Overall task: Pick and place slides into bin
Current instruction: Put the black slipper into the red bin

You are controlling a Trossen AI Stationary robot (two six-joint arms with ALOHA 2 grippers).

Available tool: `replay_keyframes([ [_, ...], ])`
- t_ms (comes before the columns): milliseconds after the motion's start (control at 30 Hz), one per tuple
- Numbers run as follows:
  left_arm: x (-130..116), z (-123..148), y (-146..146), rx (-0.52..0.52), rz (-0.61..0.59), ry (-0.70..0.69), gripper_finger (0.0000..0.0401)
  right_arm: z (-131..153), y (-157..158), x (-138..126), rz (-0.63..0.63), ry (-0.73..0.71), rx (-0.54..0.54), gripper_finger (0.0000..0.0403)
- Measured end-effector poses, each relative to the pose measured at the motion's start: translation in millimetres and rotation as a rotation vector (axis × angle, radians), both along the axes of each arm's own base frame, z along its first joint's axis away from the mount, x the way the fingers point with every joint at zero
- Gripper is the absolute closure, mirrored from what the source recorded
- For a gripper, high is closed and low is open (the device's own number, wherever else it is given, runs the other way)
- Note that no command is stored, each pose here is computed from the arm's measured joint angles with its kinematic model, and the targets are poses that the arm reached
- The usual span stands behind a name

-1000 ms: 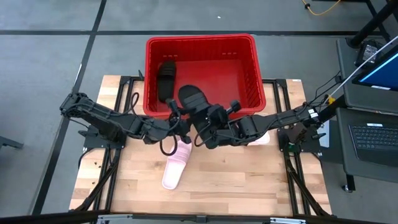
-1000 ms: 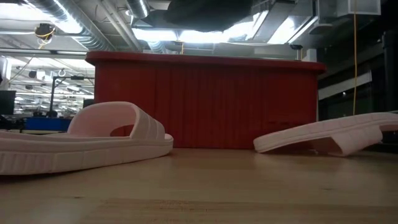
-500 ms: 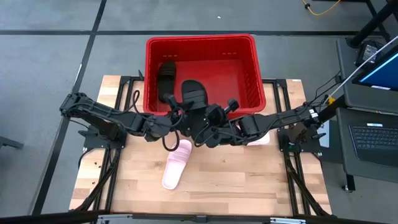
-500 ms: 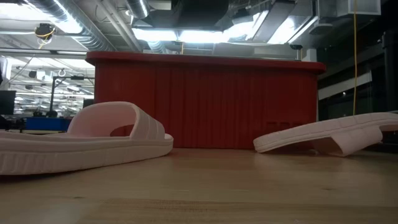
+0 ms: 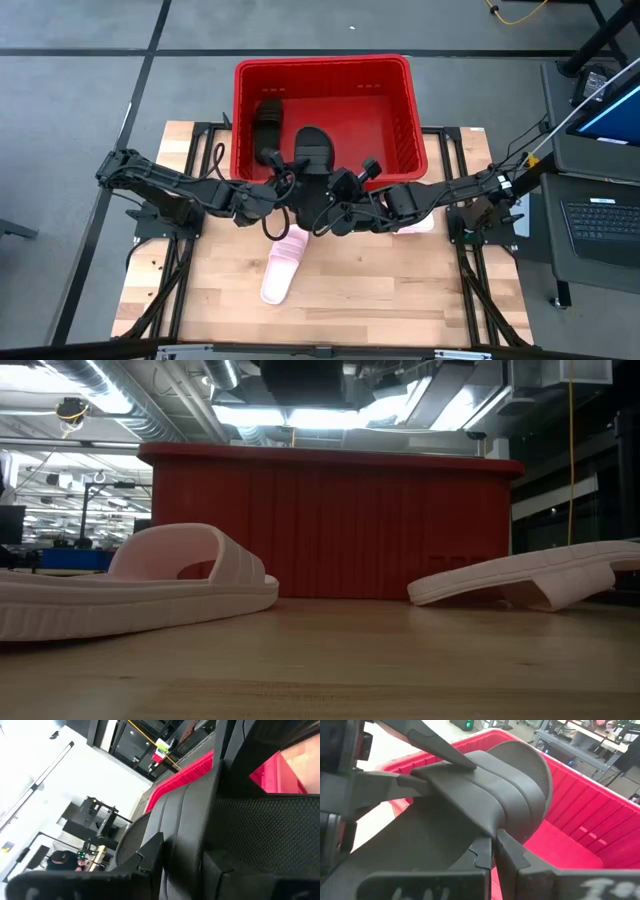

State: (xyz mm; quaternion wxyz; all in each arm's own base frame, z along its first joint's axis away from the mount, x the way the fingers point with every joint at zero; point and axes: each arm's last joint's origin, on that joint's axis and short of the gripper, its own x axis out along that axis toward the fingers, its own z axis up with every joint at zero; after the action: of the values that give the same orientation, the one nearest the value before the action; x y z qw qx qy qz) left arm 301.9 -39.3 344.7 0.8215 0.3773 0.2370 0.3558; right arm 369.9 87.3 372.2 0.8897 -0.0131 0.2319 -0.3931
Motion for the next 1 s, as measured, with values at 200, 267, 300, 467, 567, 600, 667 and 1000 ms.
replay_keyframes([
  [200, 0.5, -0.4, 4.2, 0.013, 0.022, 0.013, 0.0362, 0.0, 0.8, 0.1, 0.024, 0.024, -0.008, 0.0392],
  [267, 0.6, -0.5, 5.3, 0.013, 0.025, 0.014, 0.0382, 0.0, 0.9, 0.1, 0.036, 0.042, -0.021, 0.0392],
  [300, 0.6, -0.5, 5.4, 0.012, 0.026, 0.013, 0.0389, 0.1, 1.0, 0.1, 0.044, 0.053, -0.029, 0.0392],
  [467, -0.6, 1.2, 6.0, 0.023, 0.034, 0.015, 0.0392, 7.7, 0.4, -3.6, 0.086, 0.083, -0.045, 0.0375],
  [567, -4.9, 6.5, 12.0, 0.027, 0.093, -0.010, 0.0393, 21.7, 0.3, -13.5, 0.135, 0.084, 0.002, 0.0367],
  [600, -6.6, 9.1, 15.5, 0.028, 0.121, -0.024, 0.0393, 27.2, 1.2, -17.4, 0.144, 0.076, 0.010, 0.0364],
  [667, -10.1, 13.1, 22.9, 0.031, 0.173, -0.042, 0.0394, 36.2, 3.0, -25.4, 0.160, 0.067, 0.015, 0.0360],
  [1000, -5.3, 14.3, 55.1, -0.021, 0.048, -0.052, 0.0394, 61.6, -3.5, -63.6, 0.211, 0.154, -0.067, 0.0344],
])
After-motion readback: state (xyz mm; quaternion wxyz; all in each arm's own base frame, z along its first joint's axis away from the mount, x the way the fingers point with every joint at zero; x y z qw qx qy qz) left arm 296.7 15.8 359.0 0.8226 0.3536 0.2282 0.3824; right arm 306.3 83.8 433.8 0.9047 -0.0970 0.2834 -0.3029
